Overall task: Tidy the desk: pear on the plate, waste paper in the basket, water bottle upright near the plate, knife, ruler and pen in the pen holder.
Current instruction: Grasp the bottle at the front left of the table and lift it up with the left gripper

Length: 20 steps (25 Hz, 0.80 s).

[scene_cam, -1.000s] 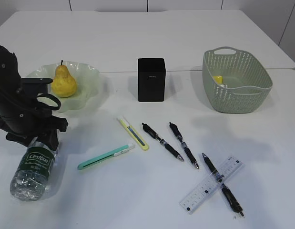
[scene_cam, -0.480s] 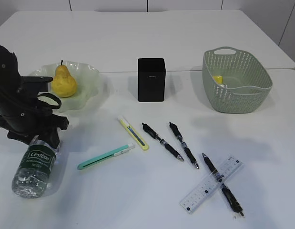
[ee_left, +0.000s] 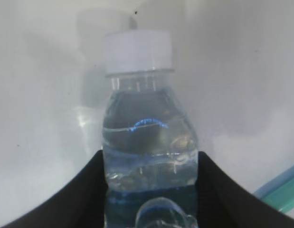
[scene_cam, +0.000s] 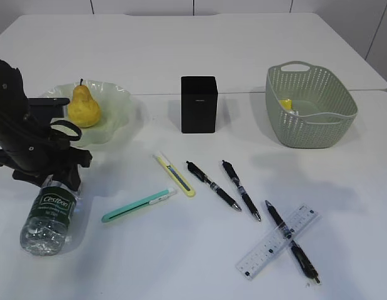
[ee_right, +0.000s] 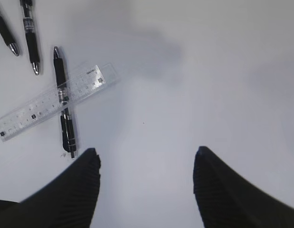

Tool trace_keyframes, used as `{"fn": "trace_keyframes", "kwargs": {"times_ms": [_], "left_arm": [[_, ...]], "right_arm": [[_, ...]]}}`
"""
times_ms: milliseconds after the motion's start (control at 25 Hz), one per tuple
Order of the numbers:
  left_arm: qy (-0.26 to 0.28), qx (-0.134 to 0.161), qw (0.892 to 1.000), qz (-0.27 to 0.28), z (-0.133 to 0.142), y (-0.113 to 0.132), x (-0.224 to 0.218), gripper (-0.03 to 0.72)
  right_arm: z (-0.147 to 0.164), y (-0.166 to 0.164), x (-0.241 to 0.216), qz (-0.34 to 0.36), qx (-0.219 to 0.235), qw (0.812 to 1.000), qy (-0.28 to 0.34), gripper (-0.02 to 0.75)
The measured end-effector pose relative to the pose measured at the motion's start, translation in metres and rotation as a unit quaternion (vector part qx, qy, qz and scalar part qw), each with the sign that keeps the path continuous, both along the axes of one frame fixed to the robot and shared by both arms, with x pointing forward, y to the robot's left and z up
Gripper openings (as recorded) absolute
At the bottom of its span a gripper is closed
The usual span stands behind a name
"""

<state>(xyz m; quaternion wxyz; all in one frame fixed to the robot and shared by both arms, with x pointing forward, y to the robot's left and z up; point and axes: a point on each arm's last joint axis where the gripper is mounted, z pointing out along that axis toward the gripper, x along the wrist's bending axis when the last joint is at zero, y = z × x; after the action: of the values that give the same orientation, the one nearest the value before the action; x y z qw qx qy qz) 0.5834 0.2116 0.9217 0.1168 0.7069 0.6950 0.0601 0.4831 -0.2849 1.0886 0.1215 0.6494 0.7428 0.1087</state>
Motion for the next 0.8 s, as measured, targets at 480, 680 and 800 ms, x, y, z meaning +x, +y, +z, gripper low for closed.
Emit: {"fn": "trace_keyframes", "kwargs": {"times_ms": [480, 680, 800], "left_arm": [[-0.068, -0.004, 0.998, -0.009, 0.028, 0.001, 0.001, 0.347], [-0.103, -0.006, 0.995, -0.015, 0.037, 0.006, -0.015, 0.347], [-0.112, -0.008, 0.994, -0.015, 0.037, 0.010, -0.029, 0.347]], "right_arm": [[0.000, 0.000, -0.001, 0.000, 0.000, 1.000, 0.006, 0.483], [-0.001, 0.000, -0.001, 0.000, -0.001, 1.000, 0.009, 0.471], [-0.002, 0.000, -0.002, 0.000, -0.001, 1.000, 0.011, 0.471]]}}
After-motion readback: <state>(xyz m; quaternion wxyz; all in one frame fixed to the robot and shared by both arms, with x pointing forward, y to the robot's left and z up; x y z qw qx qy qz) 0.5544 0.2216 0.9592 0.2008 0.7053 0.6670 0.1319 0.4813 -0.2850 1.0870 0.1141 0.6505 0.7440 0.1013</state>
